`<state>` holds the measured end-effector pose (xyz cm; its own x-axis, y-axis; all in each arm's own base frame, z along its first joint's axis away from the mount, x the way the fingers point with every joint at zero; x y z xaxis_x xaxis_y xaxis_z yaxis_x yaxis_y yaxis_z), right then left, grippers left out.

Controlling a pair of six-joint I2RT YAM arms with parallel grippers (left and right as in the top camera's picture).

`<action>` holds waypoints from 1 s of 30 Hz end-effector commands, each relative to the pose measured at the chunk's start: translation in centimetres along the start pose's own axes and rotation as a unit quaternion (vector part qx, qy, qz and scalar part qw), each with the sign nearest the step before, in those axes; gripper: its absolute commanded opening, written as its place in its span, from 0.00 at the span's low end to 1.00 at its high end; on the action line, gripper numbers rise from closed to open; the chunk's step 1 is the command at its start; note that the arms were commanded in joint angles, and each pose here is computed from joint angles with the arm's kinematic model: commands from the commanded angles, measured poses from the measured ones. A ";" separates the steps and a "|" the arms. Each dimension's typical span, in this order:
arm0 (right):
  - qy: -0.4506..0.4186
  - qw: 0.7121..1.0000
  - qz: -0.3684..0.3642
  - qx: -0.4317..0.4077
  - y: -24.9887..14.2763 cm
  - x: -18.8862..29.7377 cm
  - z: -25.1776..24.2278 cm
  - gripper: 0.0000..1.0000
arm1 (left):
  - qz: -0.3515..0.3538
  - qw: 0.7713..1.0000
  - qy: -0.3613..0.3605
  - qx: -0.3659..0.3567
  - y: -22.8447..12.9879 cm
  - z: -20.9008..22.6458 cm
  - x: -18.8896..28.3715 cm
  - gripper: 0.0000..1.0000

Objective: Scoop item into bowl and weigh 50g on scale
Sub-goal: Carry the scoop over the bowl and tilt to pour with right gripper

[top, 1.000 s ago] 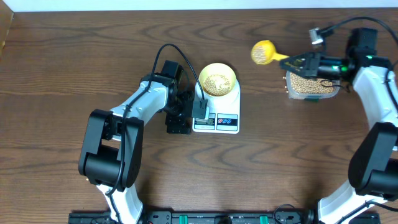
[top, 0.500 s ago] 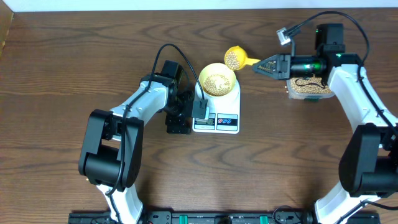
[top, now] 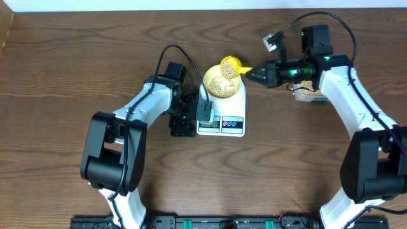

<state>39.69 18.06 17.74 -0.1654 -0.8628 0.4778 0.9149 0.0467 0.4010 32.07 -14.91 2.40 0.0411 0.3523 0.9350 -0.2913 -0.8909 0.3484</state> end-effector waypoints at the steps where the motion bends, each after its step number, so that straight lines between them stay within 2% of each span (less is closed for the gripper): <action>1: -0.022 0.998 0.006 0.058 -0.4 -0.7 0.3 0.01 | -0.011 1.000 -0.015 -0.006 0.4 -0.7 -0.7 0.98; 6: -0.081 0.992 0.019 0.099 -0.8 -1.7 -0.7 0.01 | -0.011 1.000 -0.015 -0.006 0.4 -0.7 -0.7 0.98; 11: -0.082 0.987 0.023 0.135 -0.7 -2.3 0.4 0.01 | -0.011 1.000 -0.015 -0.006 0.4 -0.7 -0.7 0.98; 20: -0.160 0.966 -0.010 0.204 0.8 0.7 2.1 0.01 | -0.011 1.000 -0.015 -0.006 0.4 -0.7 -0.7 0.98; 30: -0.168 0.951 -0.011 0.259 0.7 1.8 3.4 0.01 | -0.011 1.000 -0.015 -0.006 0.4 -0.7 -0.7 0.98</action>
<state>38.67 18.30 21.00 -0.3551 -0.6708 0.6511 0.6617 0.3117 0.6819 32.08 -14.91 2.40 0.0407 0.3524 0.9350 -0.2915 -0.8909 0.3484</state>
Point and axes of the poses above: each gripper's point midway between its finger pads, its own x axis back along the fingers, its own z axis along the line the jaws close on, y = z × x, the point moved 2 cm from there along x, back along the fingers, and after that the axes turned 10 degrees about -x, right-handed, at the moved point
